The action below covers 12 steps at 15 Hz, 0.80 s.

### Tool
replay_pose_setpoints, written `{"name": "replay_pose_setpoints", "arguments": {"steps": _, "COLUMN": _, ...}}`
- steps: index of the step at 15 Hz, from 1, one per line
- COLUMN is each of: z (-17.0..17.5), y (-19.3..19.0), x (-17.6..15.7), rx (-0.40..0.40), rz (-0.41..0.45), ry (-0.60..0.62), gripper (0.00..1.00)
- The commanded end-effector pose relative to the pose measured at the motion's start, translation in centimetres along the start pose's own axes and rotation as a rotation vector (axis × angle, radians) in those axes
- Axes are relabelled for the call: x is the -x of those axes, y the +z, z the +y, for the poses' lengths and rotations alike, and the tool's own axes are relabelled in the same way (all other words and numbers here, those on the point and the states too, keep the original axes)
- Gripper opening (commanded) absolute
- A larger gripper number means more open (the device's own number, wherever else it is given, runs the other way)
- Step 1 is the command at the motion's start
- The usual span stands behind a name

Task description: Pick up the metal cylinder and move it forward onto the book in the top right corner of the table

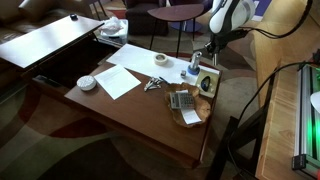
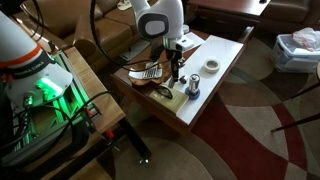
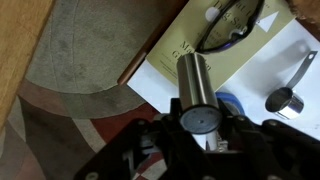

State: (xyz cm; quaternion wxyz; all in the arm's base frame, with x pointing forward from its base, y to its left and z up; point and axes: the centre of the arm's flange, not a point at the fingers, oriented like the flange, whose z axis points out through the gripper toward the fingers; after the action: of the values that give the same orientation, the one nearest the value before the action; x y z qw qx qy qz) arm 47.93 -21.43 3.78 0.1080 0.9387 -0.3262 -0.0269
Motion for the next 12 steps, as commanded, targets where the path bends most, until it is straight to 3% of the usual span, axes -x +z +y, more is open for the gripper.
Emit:
{"name": "replay_pose_setpoints", "arguments": {"steps": 1, "z": 0.0, "y": -0.1, "x": -0.1, "rx": -0.003, "rz": 0.000, "ry": 0.001, "gripper": 0.37}}
{"name": "replay_pose_setpoints", "arguments": {"steps": 2, "z": -0.1, "y": -0.2, "x": 0.0, "rx": -0.006, "rz": 0.000, "ry": 0.000, "gripper": 0.12}}
{"name": "replay_pose_setpoints", "arguments": {"steps": 6, "z": 1.8, "y": 0.6, "x": -0.6, "rx": -0.034, "rz": 0.068, "ry": 0.065, "gripper": 0.12}}
{"name": "replay_pose_setpoints", "arguments": {"steps": 12, "z": 6.3, "y": 2.8, "x": 0.2, "rx": -0.026, "rz": 0.027, "ry": 0.222, "gripper": 0.12}}
